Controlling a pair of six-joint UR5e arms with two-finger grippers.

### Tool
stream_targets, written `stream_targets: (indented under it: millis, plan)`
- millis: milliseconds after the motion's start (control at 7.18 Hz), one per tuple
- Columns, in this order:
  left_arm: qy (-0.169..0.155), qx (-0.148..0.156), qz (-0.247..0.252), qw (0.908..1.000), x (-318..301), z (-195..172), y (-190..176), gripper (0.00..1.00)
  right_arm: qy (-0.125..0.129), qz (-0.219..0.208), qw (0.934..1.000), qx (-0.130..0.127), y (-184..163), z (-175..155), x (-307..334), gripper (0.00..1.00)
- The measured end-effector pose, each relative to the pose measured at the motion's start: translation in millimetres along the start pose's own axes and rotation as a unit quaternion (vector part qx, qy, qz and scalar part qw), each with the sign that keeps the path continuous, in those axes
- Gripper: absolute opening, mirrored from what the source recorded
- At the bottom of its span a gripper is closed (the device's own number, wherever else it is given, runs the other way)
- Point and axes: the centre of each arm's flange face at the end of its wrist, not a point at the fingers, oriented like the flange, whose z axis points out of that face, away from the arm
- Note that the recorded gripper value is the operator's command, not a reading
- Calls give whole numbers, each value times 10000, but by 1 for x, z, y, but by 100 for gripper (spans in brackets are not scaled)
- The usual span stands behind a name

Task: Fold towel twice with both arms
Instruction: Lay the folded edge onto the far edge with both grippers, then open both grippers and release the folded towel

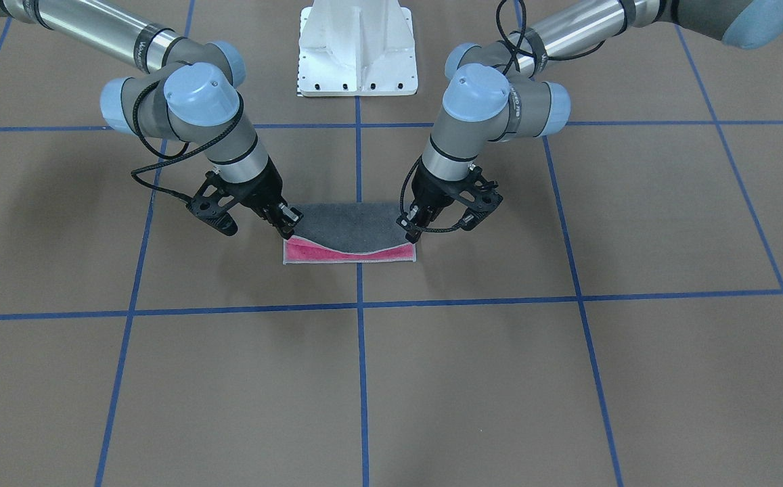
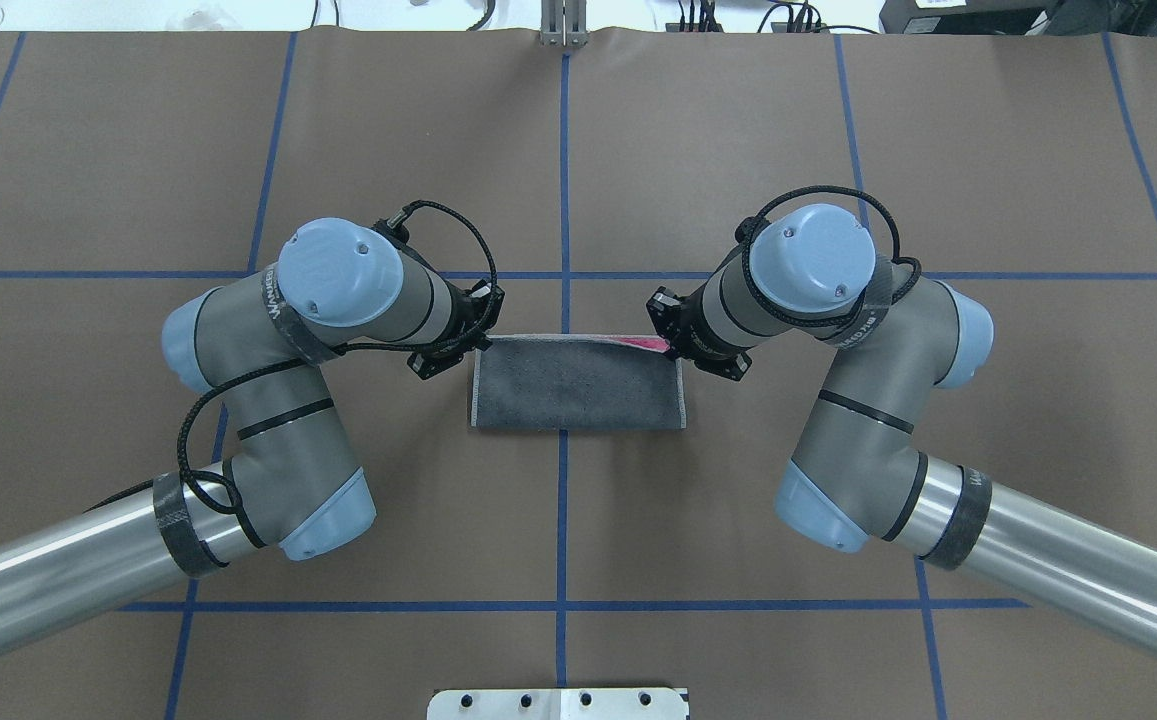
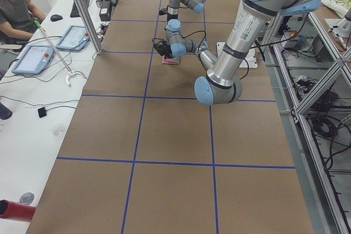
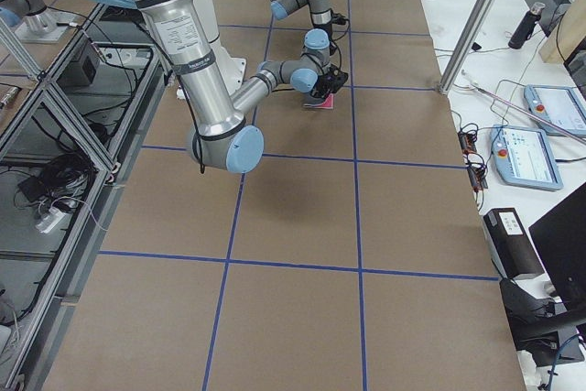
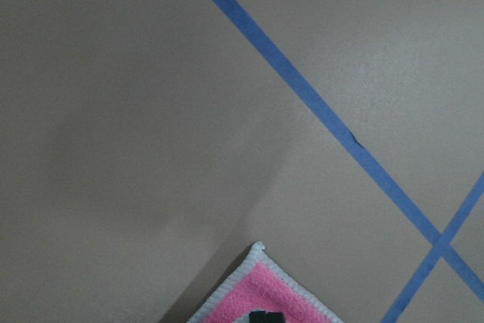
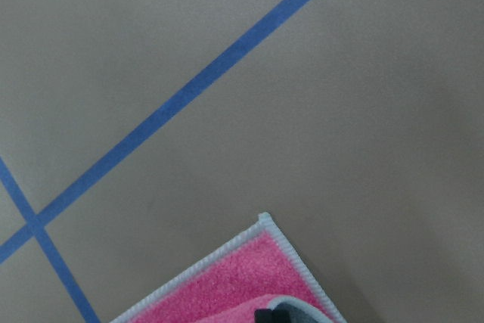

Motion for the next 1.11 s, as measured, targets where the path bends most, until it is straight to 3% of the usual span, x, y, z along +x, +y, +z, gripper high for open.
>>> stream_targets:
  millis: [418,557,836,976,1115]
  plan:
    - [-3,6,17,10000,0,0,-1,0,4,-40,10000,12,-1,1,0,0]
    - [-5,8,18,10000,0,1,-1,0,1,-39,10000,18,-2,0,0,9]
    - [-15,14,16,10000,-1,2,-2,29,-2,-29,10000,32,-4,0,0,33]
    - [-14,16,16,10000,-1,2,-2,37,-2,-27,10000,35,-5,0,0,43]
    - [-9,17,17,10000,0,2,-2,41,-4,-25,10000,39,-5,0,0,44]
